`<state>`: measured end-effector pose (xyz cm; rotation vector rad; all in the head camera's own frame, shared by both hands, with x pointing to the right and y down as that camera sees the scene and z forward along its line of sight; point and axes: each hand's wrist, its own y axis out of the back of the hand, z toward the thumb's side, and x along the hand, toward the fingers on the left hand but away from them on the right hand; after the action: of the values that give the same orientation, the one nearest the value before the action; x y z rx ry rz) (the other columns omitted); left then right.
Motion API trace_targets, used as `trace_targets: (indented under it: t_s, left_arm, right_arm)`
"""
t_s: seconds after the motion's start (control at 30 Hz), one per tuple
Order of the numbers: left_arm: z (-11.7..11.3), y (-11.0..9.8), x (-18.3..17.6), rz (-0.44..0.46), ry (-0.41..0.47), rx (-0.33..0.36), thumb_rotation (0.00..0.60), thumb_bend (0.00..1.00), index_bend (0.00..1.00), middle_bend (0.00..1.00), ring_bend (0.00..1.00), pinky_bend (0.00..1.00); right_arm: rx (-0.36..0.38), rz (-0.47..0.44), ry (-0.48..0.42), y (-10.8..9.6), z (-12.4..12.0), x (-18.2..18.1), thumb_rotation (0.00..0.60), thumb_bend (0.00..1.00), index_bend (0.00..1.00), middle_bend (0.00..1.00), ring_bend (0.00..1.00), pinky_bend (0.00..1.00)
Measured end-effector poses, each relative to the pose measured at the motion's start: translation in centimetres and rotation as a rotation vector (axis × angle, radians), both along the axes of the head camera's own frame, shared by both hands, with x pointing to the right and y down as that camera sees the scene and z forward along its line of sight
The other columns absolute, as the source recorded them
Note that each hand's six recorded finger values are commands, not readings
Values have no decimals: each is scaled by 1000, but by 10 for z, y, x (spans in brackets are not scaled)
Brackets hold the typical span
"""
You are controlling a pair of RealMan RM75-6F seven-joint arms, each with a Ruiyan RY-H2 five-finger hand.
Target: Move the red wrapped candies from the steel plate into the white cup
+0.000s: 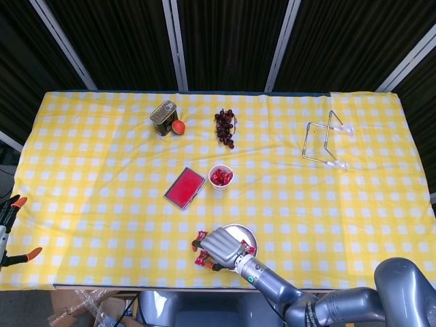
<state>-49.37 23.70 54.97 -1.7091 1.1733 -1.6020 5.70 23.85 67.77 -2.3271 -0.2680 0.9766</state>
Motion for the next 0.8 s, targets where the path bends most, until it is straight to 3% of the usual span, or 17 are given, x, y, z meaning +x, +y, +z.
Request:
trace_targets:
  t_s: [0.8]
  left_arm:
    - [0,0,0,-2,-1,1,600,25,0,0,0,0]
  right_arm:
    - [-33,18,-17,7,8,1,600,403,397,691,802,914]
